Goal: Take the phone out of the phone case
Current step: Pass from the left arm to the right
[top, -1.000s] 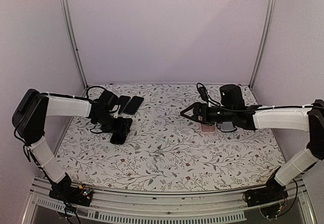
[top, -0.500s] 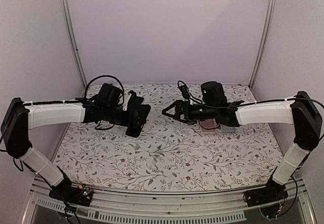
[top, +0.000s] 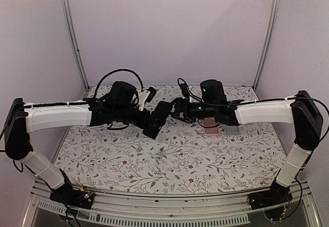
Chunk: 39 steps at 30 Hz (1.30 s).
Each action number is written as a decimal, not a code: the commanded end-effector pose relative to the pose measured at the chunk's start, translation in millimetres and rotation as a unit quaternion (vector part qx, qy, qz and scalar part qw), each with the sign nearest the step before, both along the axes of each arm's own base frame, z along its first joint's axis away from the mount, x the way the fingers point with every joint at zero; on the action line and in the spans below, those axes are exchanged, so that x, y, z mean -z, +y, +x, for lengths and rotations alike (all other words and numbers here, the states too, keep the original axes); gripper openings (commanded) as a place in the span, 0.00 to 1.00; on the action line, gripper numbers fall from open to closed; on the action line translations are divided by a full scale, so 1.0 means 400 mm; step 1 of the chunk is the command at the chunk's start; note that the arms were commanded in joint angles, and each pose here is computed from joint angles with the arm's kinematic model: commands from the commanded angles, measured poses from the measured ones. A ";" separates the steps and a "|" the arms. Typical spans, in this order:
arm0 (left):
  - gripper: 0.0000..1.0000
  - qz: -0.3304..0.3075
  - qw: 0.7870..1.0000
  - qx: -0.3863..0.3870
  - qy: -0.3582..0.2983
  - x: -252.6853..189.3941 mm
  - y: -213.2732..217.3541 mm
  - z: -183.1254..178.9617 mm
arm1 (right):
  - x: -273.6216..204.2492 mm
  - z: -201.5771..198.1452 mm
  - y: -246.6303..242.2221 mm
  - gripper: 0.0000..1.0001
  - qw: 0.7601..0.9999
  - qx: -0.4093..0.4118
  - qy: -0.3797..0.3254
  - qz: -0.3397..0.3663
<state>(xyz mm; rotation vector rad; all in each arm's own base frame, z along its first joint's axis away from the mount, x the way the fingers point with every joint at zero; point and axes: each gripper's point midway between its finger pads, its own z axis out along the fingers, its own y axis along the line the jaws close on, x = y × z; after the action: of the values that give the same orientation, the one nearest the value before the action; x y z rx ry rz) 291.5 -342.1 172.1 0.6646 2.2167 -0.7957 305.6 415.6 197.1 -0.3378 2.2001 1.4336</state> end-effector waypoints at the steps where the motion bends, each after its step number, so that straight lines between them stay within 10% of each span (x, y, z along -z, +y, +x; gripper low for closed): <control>1: 0.51 -0.017 0.997 0.031 -0.064 -0.084 -0.082 0.011 | -0.005 0.012 0.010 0.81 1.000 0.009 0.002 0.001; 24: 0.53 0.046 0.992 0.040 -0.107 -0.071 -0.122 -0.002 | -0.055 -0.004 -0.034 0.16 0.999 0.039 0.005 0.013; 39: 0.96 0.033 0.994 0.034 -0.097 -0.076 -0.081 0.011 | -0.131 -0.018 -0.039 0.00 0.999 0.007 -0.030 0.035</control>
<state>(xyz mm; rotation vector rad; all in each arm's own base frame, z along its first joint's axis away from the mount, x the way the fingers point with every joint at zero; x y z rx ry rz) 293.1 -381.1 182.9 0.8469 2.1041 -0.6003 304.5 400.6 205.4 -0.2314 2.2316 1.4016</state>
